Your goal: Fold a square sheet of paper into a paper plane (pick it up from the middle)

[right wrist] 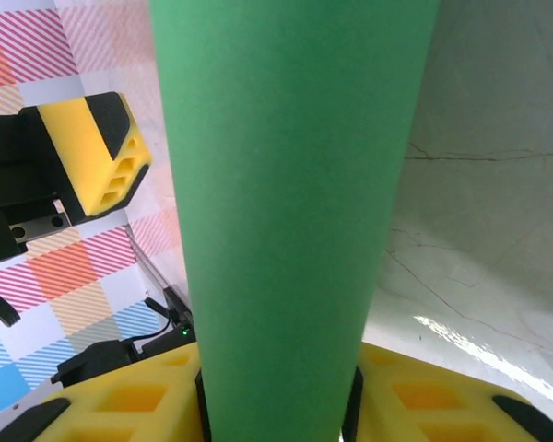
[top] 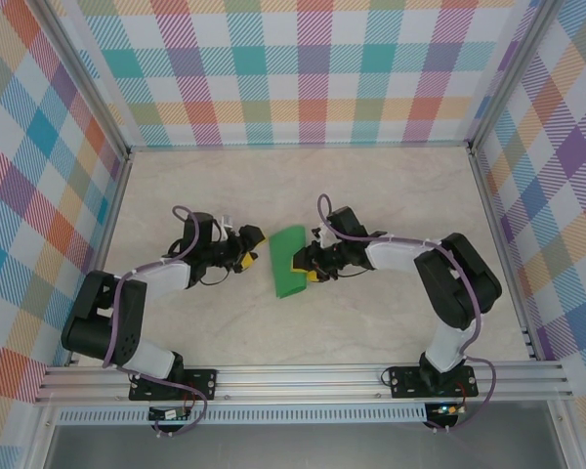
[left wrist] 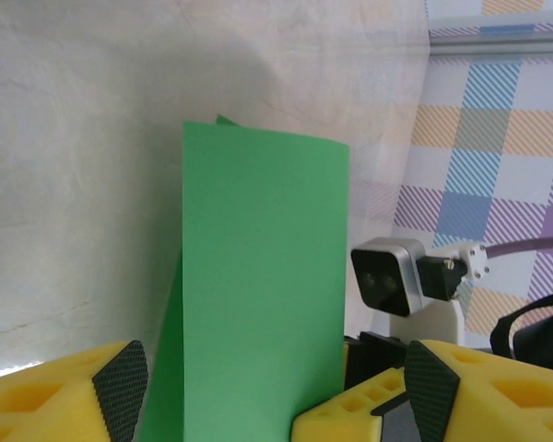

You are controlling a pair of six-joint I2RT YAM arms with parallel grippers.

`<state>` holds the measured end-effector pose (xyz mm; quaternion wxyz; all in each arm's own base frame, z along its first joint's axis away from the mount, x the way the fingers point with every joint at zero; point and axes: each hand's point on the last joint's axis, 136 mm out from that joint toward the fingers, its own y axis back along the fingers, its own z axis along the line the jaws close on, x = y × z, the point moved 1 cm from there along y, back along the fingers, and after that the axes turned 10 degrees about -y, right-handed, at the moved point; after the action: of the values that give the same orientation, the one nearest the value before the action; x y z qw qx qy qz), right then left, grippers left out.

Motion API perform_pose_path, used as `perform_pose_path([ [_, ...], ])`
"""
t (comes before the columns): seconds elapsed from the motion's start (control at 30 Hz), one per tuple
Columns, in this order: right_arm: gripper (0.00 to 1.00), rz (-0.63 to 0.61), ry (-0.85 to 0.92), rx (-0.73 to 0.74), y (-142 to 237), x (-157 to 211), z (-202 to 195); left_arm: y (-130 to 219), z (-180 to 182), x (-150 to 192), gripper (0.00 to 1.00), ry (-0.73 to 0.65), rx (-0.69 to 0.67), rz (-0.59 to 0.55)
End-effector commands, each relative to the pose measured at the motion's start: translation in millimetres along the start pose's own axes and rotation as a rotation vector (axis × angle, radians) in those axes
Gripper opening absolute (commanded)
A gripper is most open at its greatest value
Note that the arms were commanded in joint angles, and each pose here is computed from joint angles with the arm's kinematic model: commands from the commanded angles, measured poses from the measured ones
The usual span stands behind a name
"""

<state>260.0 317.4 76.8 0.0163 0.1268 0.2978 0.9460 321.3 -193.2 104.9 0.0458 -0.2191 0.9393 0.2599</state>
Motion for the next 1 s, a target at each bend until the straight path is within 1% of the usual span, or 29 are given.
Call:
perform_pose_path([
  [0.0, 0.4, 0.048, 0.002, -0.087, -1.2, -0.3, 17.7, -8.6, -6.5, 13.3, 0.75, 0.004, 0.054, 0.043],
  [0.2, 0.4, 0.065, -0.035, -0.123, -0.3, -5.2, 13.9, -20.1, 1.4, 25.7, 0.72, 0.03, 0.045, 0.06],
  [0.3, 0.4, 0.07, -0.036, -0.149, 0.6, -6.3, 15.7, -24.6, 3.9, 29.1, 0.68, 0.037, 0.037, 0.067],
  [0.53, 0.4, 0.103, -0.037, -0.169, -0.4, -2.8, 16.4, -27.6, -9.7, 27.5, 0.44, 0.035, 0.097, 0.054],
  [0.77, 0.42, 0.118, -0.047, -0.169, 1.0, -3.7, 16.3, -30.8, -18.4, 23.9, 0.28, 0.022, 0.12, 0.05],
  [0.87, 0.44, 0.113, -0.06, -0.14, 2.3, -3.4, 9.6, -33.1, -17.7, 23.7, 0.18, 0.023, 0.115, 0.052],
  [0.97, 0.5, 0.086, -0.065, -0.08, 7.4, -4.5, -0.7, -34.8, -16.4, 25.7, 0.07, 0.014, 0.102, 0.054],
])
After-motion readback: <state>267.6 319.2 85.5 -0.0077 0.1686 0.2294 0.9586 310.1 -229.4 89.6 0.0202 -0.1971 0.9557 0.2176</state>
